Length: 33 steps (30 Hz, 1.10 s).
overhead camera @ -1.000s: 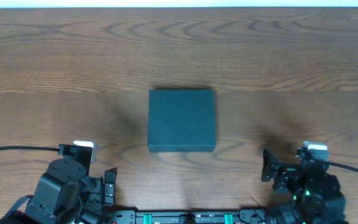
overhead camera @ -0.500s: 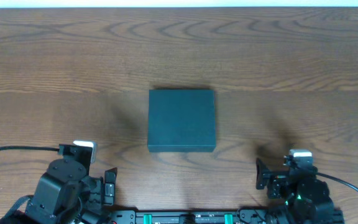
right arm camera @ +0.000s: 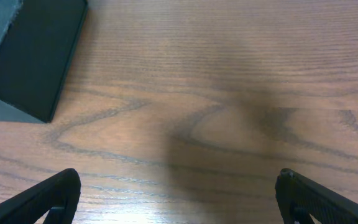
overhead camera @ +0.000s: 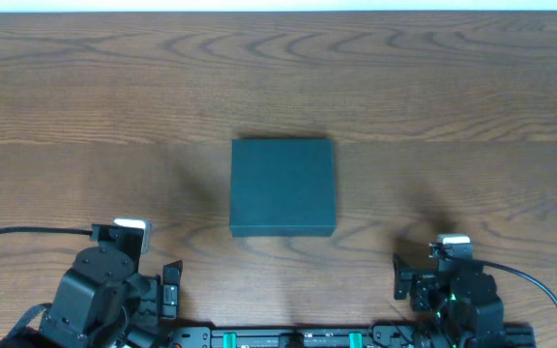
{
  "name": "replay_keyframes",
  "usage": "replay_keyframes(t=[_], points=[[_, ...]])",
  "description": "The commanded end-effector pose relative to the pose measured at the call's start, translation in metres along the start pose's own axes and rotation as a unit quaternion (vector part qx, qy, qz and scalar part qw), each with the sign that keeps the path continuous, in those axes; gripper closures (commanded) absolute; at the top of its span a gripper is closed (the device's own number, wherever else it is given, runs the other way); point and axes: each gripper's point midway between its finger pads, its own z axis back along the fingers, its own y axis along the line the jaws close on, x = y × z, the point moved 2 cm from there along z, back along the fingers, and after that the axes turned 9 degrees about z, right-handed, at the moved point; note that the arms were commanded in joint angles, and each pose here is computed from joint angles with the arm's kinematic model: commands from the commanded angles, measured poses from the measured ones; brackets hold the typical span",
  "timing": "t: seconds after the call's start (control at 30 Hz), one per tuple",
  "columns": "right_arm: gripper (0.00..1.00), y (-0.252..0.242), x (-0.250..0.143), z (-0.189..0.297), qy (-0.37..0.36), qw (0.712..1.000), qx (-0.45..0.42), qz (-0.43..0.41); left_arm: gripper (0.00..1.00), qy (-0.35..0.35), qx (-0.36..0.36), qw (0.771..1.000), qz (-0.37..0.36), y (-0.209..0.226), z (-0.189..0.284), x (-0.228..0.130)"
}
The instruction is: Pack container
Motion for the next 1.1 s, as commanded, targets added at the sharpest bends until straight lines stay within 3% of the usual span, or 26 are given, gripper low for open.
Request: replay_keyframes(t=[0.0, 0.57, 0.77, 0.83, 1.07], points=[[0.01, 0.000, 0.000, 0.000, -0.002, 1.000, 0.002, 0.002, 0.05, -0.008, -0.002, 1.000, -0.003, 0.000, 0.004, 0.003], [0.01, 0.000, 0.000, 0.000, -0.002, 1.000, 0.002, 0.002, 0.05, -0.011, -0.002, 1.000, -0.003, 0.000, 0.004, 0.003], [0.01, 0.000, 0.000, 0.000, -0.002, 1.000, 0.002, 0.002, 0.05, -0.122, -0.053, 0.991, -0.025, -0.012, 0.012, 0.029], [0.01, 0.000, 0.000, 0.000, -0.002, 1.000, 0.002, 0.002, 0.05, -0.138, -0.053, 0.988, -0.045, -0.009, 0.006, 0.024], [0.01, 0.000, 0.000, 0.000, -0.002, 1.000, 0.002, 0.002, 0.05, -0.136, -0.026, 0.990, -0.010, 0.015, -0.045, -0.016]])
